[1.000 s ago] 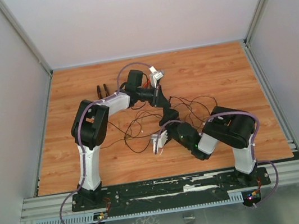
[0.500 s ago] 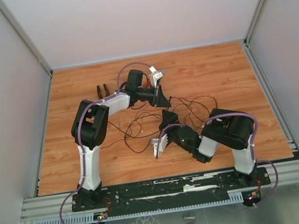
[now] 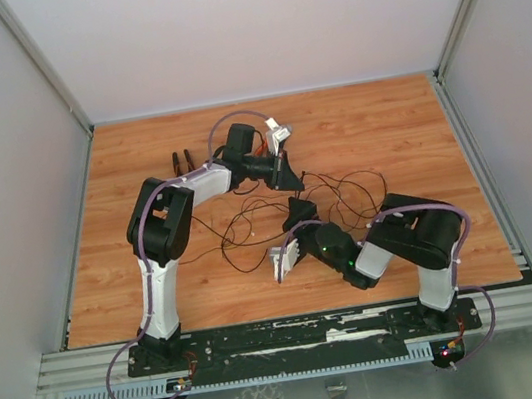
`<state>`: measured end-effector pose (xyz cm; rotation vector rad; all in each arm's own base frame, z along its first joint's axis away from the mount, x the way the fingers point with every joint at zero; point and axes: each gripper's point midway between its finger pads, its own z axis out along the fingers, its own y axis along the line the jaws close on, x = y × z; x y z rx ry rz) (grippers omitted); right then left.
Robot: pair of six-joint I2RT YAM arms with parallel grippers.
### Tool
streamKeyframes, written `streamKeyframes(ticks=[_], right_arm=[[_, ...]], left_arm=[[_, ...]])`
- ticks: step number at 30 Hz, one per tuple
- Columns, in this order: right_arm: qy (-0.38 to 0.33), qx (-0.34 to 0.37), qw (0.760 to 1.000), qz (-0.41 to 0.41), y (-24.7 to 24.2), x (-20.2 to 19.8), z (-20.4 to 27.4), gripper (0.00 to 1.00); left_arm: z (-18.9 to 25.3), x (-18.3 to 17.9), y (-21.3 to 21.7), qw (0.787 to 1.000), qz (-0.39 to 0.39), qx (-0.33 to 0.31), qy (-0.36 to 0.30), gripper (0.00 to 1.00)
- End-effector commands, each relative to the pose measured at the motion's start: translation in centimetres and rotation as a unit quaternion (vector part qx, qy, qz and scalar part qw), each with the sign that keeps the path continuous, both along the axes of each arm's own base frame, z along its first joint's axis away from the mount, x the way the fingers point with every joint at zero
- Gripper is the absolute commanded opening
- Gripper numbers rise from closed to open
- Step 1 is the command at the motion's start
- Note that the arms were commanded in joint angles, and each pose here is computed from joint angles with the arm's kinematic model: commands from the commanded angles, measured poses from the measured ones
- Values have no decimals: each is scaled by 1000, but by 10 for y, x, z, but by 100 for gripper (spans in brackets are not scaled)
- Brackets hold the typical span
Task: Zip-tie the wires
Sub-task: Tie the cable at the center of the board.
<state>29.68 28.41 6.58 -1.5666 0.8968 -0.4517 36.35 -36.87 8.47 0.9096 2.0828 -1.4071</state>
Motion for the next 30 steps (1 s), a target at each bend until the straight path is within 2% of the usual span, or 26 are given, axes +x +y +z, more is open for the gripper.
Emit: streamKeyframes(ticks=[1,30], right_arm=[[61,-19,998,20,4,-14,-25,99],[48,-19,998,45,19,-34,-24,99]], left_arm=[[4,1,-6,1000,-9,-9,1,0],[5,1,-7,1000,-8,-9,1,0]])
